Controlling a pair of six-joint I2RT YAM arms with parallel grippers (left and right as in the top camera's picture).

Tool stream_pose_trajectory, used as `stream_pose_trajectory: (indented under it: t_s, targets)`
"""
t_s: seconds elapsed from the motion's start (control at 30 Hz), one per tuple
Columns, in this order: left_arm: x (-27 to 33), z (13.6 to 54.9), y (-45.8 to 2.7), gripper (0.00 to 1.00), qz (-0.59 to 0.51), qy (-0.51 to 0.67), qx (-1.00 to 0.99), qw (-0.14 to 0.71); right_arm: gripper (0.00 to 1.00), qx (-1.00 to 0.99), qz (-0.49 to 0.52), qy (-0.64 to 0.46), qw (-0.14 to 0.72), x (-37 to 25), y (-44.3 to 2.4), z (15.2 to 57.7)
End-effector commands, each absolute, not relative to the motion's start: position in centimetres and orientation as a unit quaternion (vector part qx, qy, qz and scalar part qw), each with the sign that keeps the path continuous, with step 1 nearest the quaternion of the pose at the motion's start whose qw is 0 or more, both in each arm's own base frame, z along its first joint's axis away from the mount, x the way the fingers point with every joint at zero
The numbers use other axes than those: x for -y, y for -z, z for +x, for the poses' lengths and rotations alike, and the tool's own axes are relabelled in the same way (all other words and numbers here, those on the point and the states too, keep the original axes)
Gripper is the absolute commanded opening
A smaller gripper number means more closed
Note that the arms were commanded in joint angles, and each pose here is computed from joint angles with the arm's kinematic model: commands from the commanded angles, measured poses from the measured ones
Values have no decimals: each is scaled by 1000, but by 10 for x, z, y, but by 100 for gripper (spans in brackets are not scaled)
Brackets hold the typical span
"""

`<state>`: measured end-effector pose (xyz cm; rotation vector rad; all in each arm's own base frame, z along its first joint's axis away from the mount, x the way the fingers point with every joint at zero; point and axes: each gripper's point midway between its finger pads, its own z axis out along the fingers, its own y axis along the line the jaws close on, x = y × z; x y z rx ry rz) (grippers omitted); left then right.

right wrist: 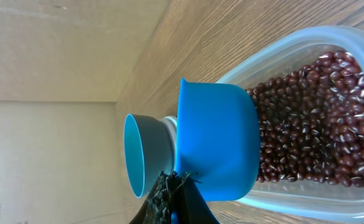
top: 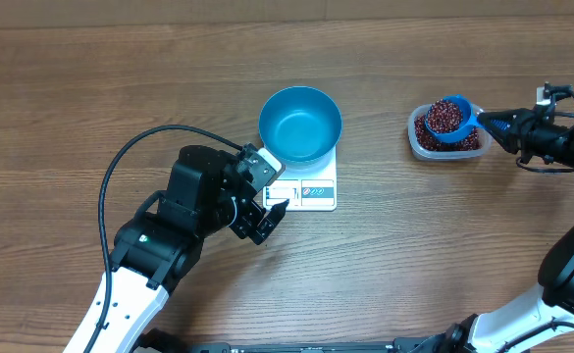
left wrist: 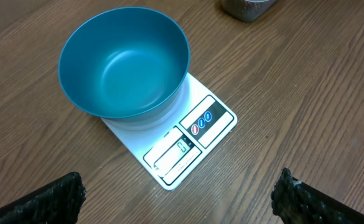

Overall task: Scoop item into bowl and weigh 150g on scale
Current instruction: 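Lift the full blue scoop and carry it left toward the teal bowl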

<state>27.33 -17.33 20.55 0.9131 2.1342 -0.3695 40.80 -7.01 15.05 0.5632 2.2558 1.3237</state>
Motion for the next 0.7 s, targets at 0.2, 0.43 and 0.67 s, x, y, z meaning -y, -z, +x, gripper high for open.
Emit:
stream_pose_trajectory:
  t_s: [0.2,0.43,0.67]
  targets:
    - [173,270,-206,99,363,150,-834,387,4,-790,182,-532,242,62,-168,407]
    - [173,270,-206,99,363,150,-835,387,4,-771,171,-561,247,57,-180,406]
    - [173,270,-206,100,363,150,-835,387,4,-754,152,-585,257,53,-191,405]
